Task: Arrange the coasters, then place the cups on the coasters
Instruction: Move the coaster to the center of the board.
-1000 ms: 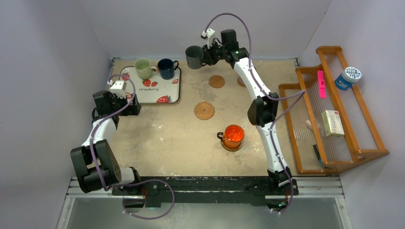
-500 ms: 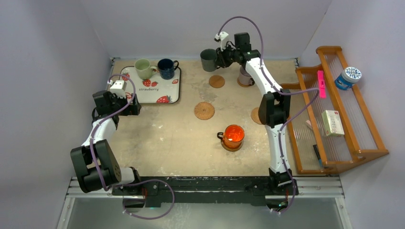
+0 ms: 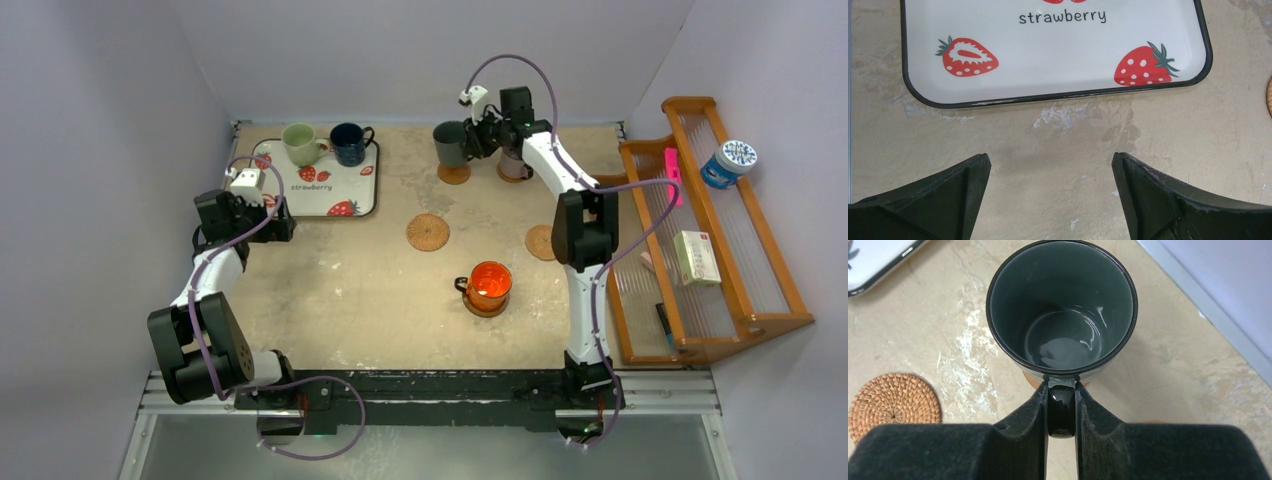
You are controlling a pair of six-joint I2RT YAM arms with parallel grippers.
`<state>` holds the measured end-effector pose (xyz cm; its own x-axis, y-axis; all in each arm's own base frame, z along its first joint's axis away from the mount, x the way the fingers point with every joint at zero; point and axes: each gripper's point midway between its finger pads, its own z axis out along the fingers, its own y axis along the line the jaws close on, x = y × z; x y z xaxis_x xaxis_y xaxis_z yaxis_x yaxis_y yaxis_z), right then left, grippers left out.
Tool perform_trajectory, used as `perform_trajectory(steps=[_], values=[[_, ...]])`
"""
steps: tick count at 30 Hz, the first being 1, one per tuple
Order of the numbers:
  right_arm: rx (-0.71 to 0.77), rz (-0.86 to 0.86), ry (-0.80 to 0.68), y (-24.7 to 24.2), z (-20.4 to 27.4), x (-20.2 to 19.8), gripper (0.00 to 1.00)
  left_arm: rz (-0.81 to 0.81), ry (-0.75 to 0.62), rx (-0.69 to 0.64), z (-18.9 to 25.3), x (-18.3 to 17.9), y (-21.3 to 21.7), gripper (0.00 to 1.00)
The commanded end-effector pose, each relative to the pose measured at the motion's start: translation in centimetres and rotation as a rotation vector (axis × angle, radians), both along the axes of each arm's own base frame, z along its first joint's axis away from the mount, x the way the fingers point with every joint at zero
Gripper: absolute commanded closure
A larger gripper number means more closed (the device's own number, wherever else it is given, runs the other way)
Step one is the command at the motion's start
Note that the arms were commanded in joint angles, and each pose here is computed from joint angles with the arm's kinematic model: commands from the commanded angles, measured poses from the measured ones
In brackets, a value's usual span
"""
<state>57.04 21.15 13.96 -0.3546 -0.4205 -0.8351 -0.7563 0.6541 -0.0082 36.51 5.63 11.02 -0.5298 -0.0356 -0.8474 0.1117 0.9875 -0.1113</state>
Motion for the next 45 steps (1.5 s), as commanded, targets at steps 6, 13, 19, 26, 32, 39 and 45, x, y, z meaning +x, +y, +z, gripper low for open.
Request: perform_trajectory(steps=[6, 13, 19, 26, 32, 39, 45], values=[[0.036, 0.007, -0.239, -0.2, 7.1, 1.6, 1.00, -0.010, -0.049, -0.004, 1.1, 0.4, -0.1, 0.00], [0.033, 0.004, -0.213, 0.0, 5.4, 2.2, 1.00, -0.007, -0.049, 0.000, 1.1, 0.4, 0.0, 0.00], [0.028, 0.005, -0.189, 0.0, 4.4, 2.4, 1.00, -0.005, -0.049, 0.001, 1.0, 0.4, 0.0, 0.00], [0.026, 0.012, -0.157, 0.1, 3.1, 2.4, 1.00, -0.005, -0.046, -0.001, 0.9, 0.4, 0.0, 0.00], [0.016, 0.012, -0.140, 0.1, 2.0, 2.5, 1.00, -0.008, -0.045, -0.001, 0.9, 0.4, 0.0, 0.00], [0.005, 0.015, -0.133, -0.1, 1.4, 2.3, 1.00, -0.009, -0.045, -0.003, 0.9, 0.4, 0.0, 0.00], [0.001, 0.013, -0.117, -0.1, 0.8, 2.1, 1.00, -0.010, -0.043, -0.004, 0.8, 0.4, -0.1, 0.00]])
